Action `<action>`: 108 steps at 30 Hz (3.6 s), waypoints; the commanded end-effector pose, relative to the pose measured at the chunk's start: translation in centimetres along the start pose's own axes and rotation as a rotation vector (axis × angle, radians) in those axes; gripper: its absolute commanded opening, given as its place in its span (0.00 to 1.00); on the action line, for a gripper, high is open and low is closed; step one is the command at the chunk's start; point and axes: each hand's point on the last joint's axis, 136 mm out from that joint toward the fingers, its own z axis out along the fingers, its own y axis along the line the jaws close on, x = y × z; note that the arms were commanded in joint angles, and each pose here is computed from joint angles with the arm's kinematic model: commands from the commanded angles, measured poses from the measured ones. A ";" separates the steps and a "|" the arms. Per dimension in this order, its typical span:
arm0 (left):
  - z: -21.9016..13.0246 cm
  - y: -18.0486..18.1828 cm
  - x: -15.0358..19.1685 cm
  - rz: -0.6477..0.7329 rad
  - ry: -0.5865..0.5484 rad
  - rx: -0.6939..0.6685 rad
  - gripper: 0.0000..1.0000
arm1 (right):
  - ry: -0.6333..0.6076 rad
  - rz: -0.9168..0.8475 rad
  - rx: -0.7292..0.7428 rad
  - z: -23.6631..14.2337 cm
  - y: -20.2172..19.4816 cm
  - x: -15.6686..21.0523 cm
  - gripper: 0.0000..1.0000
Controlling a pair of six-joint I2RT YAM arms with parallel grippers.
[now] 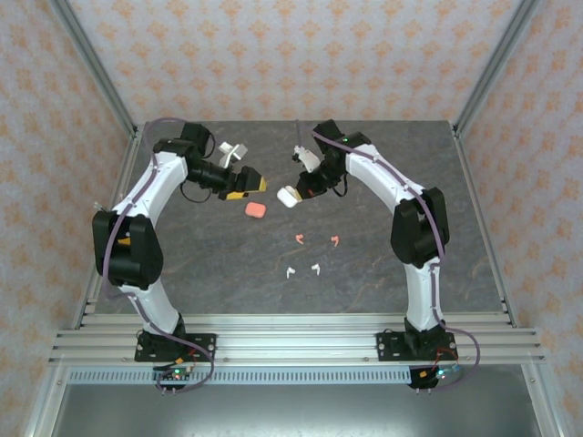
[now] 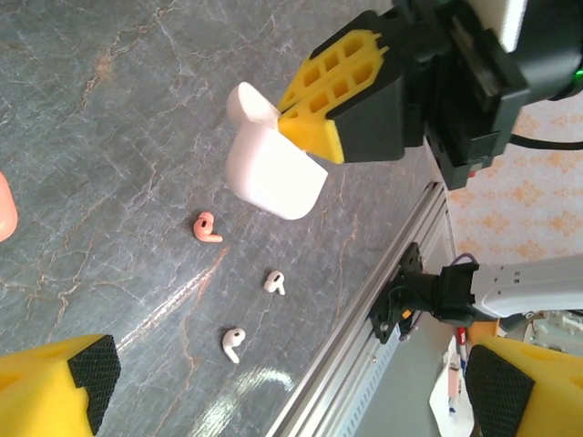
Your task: Insert wireless bluetooth earbuds into charging case
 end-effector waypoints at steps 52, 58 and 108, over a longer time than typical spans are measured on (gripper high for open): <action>4.5 -3.7 1.6 0.009 0.250 0.482 0.52 | -0.013 -0.098 -0.141 -2.8 6.0 -1.2 0.00; 4.7 -3.8 1.7 0.011 0.253 0.486 0.44 | -0.017 -0.098 -0.136 -2.8 5.9 -1.4 0.00; -2.0 -11.1 -4.4 0.325 -0.051 0.587 0.00 | -0.500 0.788 0.218 -12.7 -1.3 3.8 0.63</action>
